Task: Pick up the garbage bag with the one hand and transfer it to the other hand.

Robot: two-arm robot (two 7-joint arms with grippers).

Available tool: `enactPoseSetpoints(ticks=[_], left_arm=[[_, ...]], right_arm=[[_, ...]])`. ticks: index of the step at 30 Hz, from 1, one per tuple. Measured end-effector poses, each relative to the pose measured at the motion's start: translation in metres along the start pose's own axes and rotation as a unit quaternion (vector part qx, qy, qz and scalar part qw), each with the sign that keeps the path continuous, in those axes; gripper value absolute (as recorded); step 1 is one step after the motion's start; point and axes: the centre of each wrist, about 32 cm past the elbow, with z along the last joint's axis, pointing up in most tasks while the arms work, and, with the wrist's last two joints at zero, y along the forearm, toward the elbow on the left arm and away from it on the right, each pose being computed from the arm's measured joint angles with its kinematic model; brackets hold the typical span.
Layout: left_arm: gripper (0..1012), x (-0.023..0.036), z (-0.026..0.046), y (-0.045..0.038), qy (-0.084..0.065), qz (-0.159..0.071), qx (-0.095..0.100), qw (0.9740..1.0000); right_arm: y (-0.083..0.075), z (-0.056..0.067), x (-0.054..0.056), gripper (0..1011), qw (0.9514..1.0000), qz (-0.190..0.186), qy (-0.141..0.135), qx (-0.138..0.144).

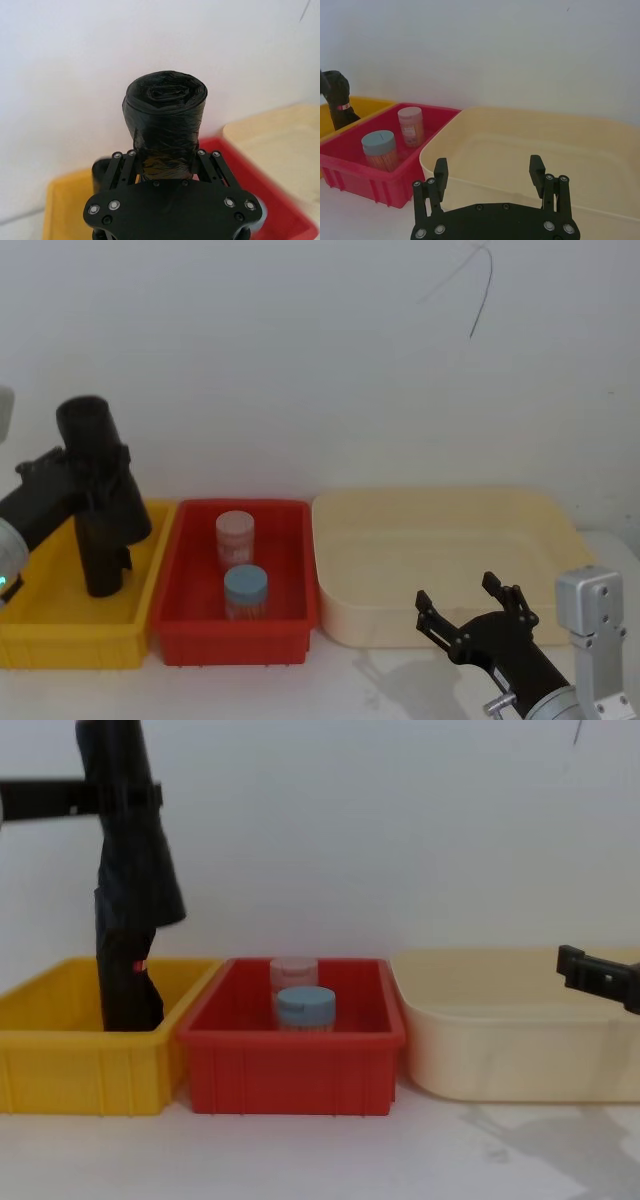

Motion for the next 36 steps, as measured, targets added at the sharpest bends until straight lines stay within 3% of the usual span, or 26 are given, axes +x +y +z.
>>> enactPoseSetpoints(ticks=[5, 10, 21, 31, 36], left_arm=[[457, -0.0002, 0.0164, -0.0068, 0.015, -0.021, -0.012, 0.9996], [457, -0.0029, 0.0233, -0.0155, 0.030, -0.043, -0.012, 0.9986], [457, -0.0167, 0.0225, -0.0448, 0.055, -0.098, 0.012, 0.9935], [457, -0.0283, 0.0223, -0.0662, 0.052, -0.135, 0.034, 0.9889], [457, -0.0319, 0.0227, -0.0723, 0.049, -0.144, 0.040, 0.9875]], right_arm=[[0.000, 0.000, 0.000, 1000, 1.0000, 0.000, 0.000, 0.000], [0.000, 0.000, 0.000, 1000, 1.0000, 0.000, 0.000, 0.000], [0.000, 0.000, 0.000, 1000, 1.0000, 0.000, 0.000, 0.000], [0.000, 0.000, 0.000, 1000, 1.0000, 0.000, 0.000, 0.000], [0.001, 0.001, 0.000, 1000, 1.0000, 0.003, -0.001, -0.001]])
